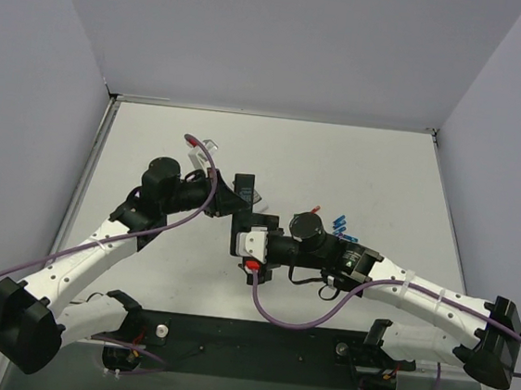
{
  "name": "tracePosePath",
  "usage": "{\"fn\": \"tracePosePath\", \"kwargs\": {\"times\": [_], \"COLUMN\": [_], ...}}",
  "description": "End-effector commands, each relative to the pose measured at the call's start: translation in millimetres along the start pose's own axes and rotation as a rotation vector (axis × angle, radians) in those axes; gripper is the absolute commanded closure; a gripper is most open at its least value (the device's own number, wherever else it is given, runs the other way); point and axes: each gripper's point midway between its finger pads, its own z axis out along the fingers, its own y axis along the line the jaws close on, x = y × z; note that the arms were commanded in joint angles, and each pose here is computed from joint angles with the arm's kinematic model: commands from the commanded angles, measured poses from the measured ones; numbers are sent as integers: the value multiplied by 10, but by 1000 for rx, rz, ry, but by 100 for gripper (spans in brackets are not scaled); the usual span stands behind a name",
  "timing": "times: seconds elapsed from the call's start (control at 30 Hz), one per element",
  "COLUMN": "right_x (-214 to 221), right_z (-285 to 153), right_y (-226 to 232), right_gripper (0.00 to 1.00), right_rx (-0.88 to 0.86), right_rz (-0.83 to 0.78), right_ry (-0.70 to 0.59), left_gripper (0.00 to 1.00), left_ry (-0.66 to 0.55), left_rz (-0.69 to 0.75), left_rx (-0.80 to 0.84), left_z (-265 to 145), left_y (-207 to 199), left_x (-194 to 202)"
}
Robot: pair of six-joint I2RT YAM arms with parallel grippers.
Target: Load the batteries into the remote control
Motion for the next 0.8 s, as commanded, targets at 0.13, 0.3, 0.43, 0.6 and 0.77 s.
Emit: {"fn": "tracePosePath", "kwargs": {"times": [0.13,0.3,0.43,0.6,0.77], "right_x": [-185,-90,-14,34,55], "right_z": [41,54,57,65,64], "right_y": [-107,-57,0,71,152], "right_gripper": [23,27,30,36,42], "right_rx": [17,7,-5,-34,-79], "right_rz": [-29,-13,-1,17,39], "right_ry": [-48,-20,-3,12,28], "left_gripper": [100,100,100,100,100], "left_ry": [-71,-83,-90,-96,-99], "left_rz": [8,-12,-17,-15,7], "left_rx": [68,73,73,82,85], "left_z": [-49,-60,-78,-97,-116], "left_y": [-309,-332,-341,-365,-373], "left_x": [-266,-302,-321,-342,-346]}}
